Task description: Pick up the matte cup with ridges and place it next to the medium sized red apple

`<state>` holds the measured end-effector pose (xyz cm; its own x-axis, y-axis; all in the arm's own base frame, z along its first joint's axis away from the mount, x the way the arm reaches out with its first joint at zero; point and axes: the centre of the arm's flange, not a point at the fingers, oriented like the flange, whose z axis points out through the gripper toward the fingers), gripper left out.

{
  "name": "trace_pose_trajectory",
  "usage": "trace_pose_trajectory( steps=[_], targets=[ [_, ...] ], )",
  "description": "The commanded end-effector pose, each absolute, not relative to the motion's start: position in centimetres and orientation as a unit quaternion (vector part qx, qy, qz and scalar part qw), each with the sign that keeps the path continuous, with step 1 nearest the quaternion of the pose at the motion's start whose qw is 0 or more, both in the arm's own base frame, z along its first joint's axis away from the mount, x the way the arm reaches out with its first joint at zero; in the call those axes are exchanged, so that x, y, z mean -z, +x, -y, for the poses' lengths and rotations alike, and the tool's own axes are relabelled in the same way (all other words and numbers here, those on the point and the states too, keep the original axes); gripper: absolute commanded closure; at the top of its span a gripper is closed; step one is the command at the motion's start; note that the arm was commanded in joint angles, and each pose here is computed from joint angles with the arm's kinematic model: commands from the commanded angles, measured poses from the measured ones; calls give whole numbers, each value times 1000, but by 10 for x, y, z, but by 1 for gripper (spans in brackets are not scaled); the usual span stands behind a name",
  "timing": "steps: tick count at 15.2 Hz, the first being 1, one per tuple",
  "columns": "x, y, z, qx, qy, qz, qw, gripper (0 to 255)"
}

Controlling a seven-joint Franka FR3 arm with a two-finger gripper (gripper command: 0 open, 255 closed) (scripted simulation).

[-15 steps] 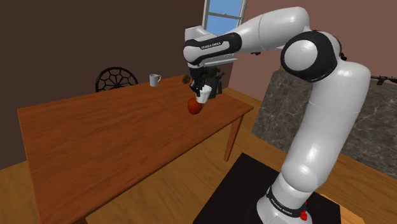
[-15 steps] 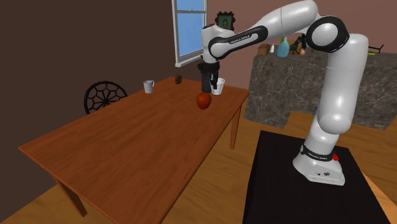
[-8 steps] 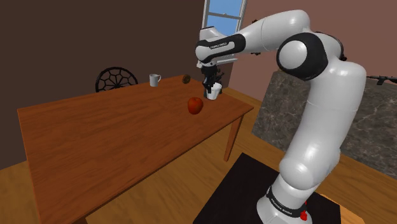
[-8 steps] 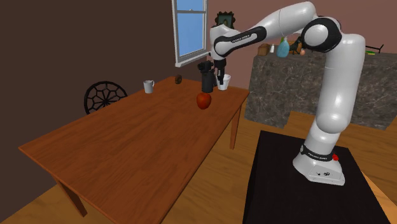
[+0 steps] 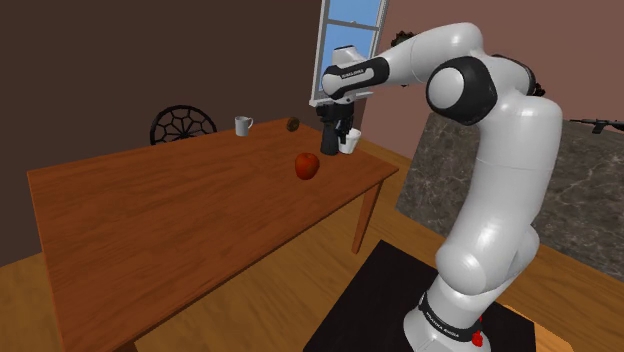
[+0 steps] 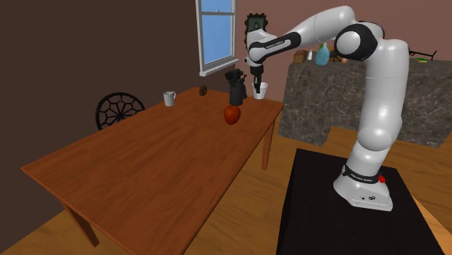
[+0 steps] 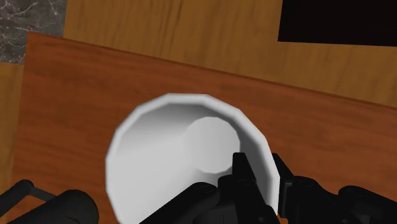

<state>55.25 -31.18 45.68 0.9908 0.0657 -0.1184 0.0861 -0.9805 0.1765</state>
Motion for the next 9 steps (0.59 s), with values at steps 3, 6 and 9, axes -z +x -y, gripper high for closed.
trace_pose_trajectory(
  steps=[3, 6, 9],
  targets=[
    [-437, 551, 314, 56, 994, -39, 91, 255],
    [-421, 551, 314, 56, 994, -39, 91, 255],
    [-405, 551, 314, 56, 994, -39, 91, 255]
  ],
)
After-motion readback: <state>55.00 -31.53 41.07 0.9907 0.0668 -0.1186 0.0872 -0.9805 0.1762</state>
